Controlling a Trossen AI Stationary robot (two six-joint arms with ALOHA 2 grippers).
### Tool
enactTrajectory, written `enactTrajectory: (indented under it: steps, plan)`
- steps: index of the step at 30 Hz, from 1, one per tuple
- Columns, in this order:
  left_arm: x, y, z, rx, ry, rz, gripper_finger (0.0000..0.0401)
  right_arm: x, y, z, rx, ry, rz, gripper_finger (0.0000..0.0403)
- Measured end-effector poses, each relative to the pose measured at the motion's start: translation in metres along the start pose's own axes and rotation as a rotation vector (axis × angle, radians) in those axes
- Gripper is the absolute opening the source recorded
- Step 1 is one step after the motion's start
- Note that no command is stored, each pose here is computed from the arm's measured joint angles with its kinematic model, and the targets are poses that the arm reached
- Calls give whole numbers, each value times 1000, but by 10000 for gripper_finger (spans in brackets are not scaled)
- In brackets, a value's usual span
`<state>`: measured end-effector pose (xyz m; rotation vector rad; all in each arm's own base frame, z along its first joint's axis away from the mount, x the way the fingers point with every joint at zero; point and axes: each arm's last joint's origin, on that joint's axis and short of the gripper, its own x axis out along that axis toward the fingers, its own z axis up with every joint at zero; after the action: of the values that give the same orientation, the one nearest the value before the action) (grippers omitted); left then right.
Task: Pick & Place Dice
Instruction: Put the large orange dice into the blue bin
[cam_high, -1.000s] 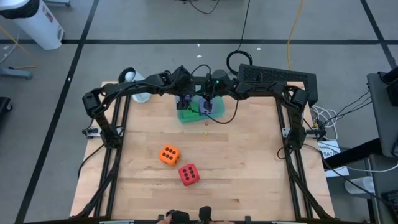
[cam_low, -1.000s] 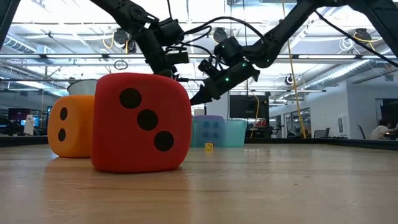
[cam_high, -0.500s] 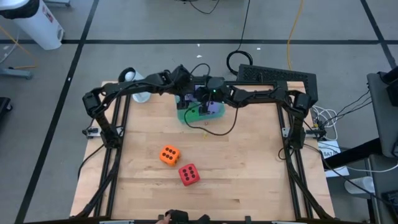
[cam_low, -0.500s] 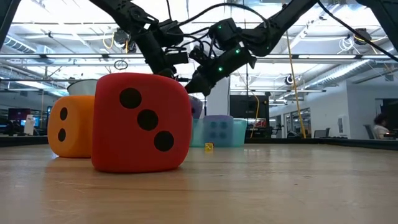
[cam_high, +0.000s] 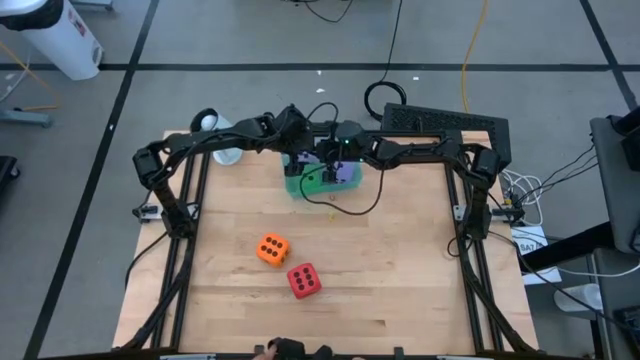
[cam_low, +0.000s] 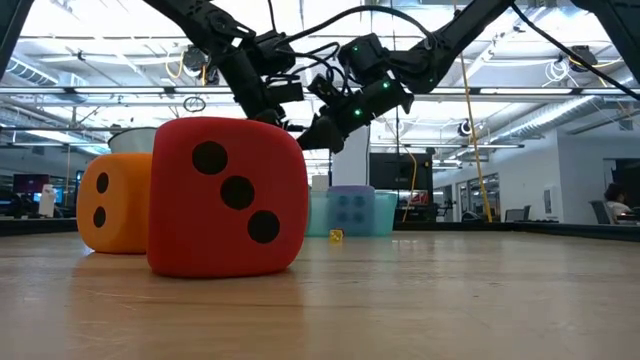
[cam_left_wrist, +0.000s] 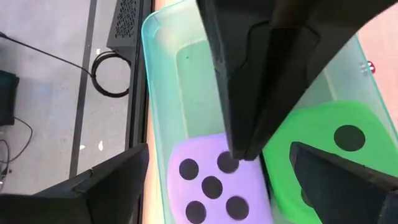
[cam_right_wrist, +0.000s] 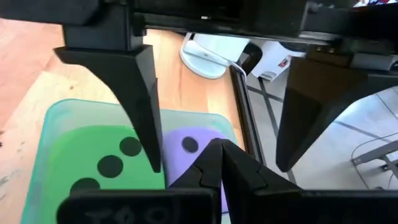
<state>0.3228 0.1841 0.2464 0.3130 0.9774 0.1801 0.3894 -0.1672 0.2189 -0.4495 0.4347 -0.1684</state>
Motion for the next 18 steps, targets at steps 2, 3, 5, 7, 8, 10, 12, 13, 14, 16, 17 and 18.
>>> enactTrajectory:
  steps: [2, 3, 5, 7, 8, 10, 12, 13, 14, 16, 17, 18]
  plan:
    - [0, -1, 0, 2, 0, -1, 397, 0, 1, 0, -1, 9, -1, 0]
    - [0, -1, 1, 4, -1, -1, 397, 0, 1, -1, 0, 19, -12, 0]
    - [-2, -1, 0, 7, 10, 9, 397, 0, 0, -1, 0, 33, -34, 0]
    - [-6, -1, 0, 10, 36, 45, 397, -6, -3, 1, 11, 53, -37, 0]
    - [-11, 0, 0, 11, 44, 61, 397, -10, -4, 3, 22, 55, -34, 0]
    - [-22, -1, -1, 16, 71, 73, 397, -20, -9, 11, 46, 52, -40, 0]
    - [-35, -2, -2, 15, 73, 69, 397, -35, -14, 18, 65, 62, -34, 0]
    - [-44, -3, -3, 14, 67, 52, 397, -42, -15, 19, 70, 57, -34, 0]
    - [-53, -4, -4, 7, 51, 23, 397, -51, -15, 21, 79, 42, -24, 0]
    - [-71, -6, -5, -10, -14, -31, 397, -70, -14, 20, 112, 12, 7, 0]
    - [-78, -7, -8, -13, -48, -51, 396, -81, -13, 19, 132, -8, 16, 0]
    - [-84, -8, -13, -21, -74, -65, 392, -91, -13, 18, 149, -36, 15, 0]
